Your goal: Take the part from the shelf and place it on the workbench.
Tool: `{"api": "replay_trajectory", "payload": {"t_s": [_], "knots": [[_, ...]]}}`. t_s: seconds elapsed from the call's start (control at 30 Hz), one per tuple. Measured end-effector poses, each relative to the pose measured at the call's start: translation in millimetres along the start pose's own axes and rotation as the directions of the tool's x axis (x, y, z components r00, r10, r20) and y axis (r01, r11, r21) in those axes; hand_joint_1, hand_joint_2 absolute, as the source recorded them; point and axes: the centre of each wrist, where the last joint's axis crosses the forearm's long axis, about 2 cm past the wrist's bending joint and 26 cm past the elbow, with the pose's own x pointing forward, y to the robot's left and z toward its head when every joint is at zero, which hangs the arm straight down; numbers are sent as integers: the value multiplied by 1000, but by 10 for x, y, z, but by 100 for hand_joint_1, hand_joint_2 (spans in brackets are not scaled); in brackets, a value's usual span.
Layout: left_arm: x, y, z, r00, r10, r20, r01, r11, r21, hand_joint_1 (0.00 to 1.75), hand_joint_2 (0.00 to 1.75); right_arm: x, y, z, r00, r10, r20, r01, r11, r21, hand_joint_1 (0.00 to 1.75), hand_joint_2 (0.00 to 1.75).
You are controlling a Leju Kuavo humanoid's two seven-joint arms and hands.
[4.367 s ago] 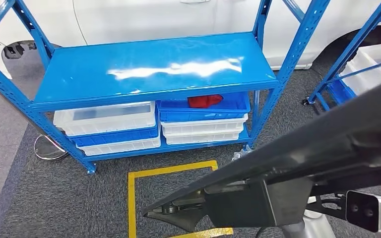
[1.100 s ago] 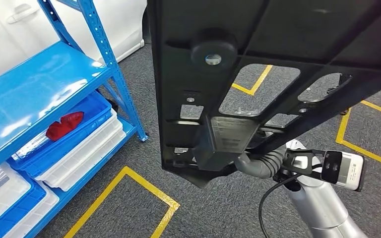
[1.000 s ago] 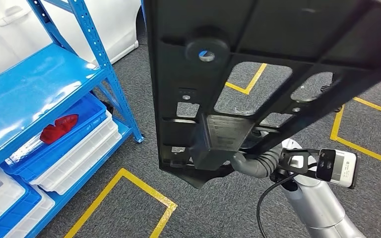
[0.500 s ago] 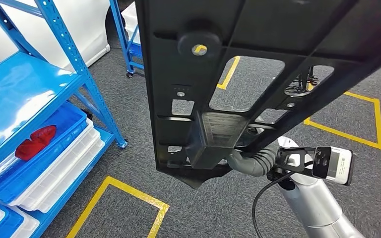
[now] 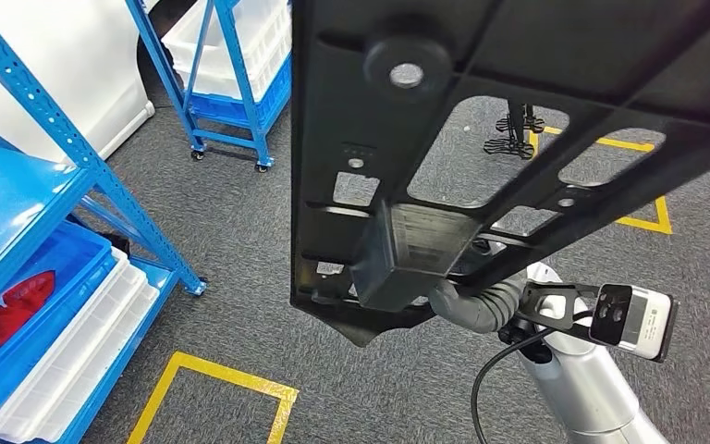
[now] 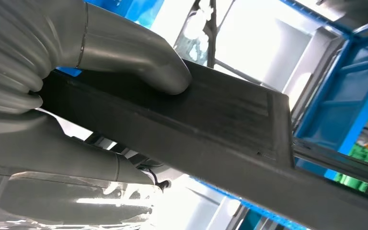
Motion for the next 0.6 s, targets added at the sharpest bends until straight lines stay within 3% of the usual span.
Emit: {"api": "replay_trajectory", "payload": {"t_s": [0.6], "knots": [[-12,2,4,1000,-24,0,24,1000,-15,0,175,157,-41,173,1000,3,-2,-3,1000,-20,175,175]]}}
